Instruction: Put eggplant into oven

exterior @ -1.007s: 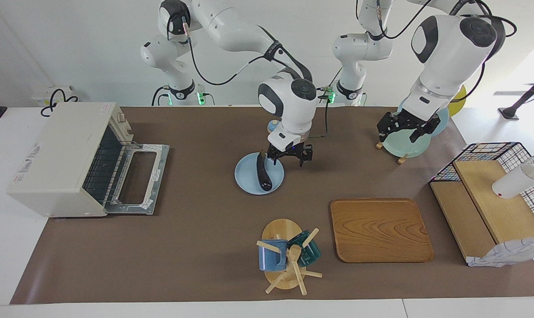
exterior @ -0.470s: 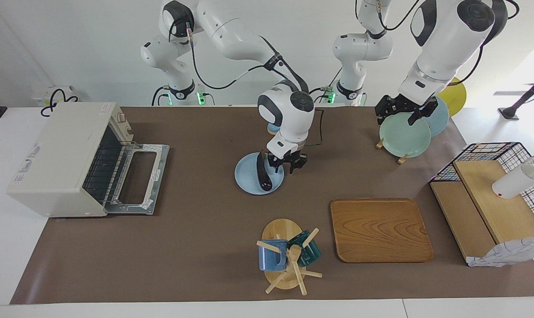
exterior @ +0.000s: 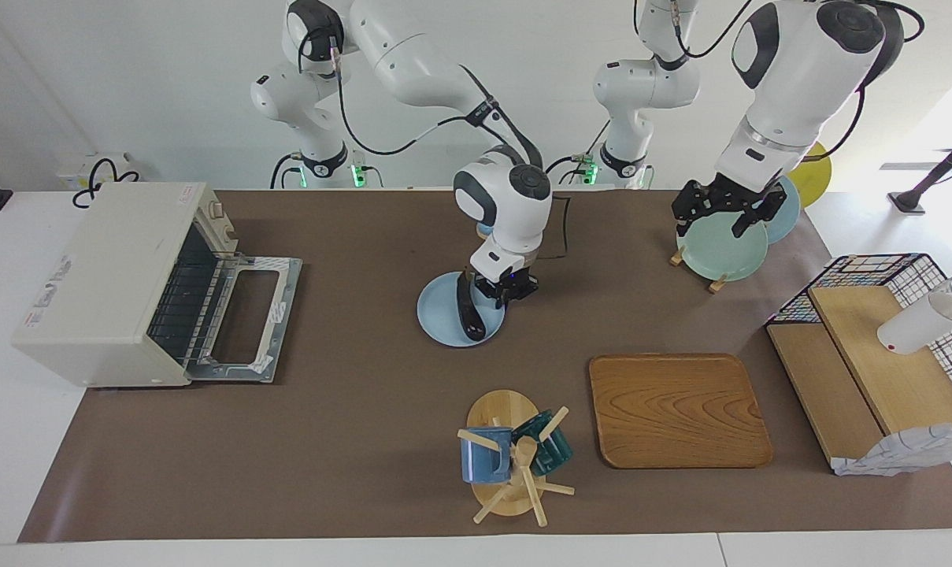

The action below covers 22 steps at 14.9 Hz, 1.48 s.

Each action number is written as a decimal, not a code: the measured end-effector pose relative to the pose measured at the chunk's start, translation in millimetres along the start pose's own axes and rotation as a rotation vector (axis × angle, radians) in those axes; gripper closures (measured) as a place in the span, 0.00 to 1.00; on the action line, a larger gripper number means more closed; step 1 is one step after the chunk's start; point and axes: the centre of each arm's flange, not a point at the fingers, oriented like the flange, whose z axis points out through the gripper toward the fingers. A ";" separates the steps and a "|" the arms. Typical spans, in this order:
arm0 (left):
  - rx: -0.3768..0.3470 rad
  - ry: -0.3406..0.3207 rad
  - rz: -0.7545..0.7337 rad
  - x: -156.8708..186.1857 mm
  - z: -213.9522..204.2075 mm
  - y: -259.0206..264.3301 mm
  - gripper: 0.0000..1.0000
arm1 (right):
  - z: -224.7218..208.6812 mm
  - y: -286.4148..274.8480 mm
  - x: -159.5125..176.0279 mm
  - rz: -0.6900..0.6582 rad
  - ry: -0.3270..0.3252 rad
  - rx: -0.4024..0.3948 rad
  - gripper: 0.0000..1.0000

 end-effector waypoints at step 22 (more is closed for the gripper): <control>0.001 -0.016 -0.003 -0.1 7.1 -1.7 0.00 | -47.1 471.6 61.7 -0.262 -0.153 -0.052 0.97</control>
